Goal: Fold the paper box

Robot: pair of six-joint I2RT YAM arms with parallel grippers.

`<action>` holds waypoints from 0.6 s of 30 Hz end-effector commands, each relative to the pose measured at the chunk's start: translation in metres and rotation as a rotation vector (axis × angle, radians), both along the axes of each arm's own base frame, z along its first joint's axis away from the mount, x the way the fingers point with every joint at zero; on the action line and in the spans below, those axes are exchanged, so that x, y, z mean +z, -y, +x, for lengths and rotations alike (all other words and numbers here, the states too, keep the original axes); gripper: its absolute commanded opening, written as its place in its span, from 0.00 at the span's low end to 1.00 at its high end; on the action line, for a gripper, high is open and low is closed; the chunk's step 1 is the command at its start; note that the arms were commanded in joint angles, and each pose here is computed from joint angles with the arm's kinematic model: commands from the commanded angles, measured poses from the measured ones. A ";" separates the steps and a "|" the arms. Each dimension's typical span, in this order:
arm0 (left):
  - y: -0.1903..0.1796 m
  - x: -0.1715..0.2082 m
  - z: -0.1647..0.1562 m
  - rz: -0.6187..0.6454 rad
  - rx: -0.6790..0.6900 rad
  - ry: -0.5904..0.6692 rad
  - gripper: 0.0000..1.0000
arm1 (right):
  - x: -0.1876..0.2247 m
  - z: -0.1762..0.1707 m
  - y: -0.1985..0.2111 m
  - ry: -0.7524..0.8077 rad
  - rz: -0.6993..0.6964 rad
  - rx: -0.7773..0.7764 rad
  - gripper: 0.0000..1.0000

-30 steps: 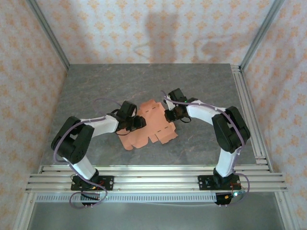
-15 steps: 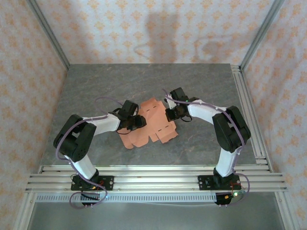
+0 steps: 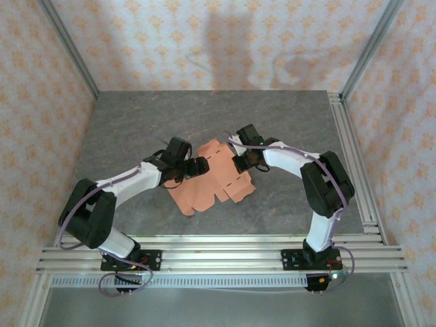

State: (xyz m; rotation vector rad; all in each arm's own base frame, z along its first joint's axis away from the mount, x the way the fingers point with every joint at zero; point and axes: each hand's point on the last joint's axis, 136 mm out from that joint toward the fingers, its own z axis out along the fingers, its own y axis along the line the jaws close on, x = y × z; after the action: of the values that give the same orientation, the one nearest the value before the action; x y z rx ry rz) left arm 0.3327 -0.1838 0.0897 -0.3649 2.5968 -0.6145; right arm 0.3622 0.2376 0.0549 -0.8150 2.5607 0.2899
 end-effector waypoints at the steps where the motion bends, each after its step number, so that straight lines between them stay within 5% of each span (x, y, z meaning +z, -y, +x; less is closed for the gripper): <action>1: -0.022 0.031 0.016 0.082 0.027 0.048 0.84 | 0.025 0.006 0.001 0.101 -0.062 0.091 0.00; 11: -0.076 0.059 0.091 0.050 0.152 0.098 0.84 | 0.044 0.024 0.007 0.401 -0.303 0.218 0.00; 18: -0.086 0.043 0.141 0.037 0.164 0.047 0.84 | 0.063 0.030 0.009 0.554 -0.422 0.229 0.00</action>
State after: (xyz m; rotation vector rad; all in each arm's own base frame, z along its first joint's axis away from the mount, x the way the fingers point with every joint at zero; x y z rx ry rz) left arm 0.4677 -0.0955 0.1361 -0.5759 2.4522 -0.5045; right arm 0.3819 0.2361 0.0886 -1.1859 2.1392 -0.2374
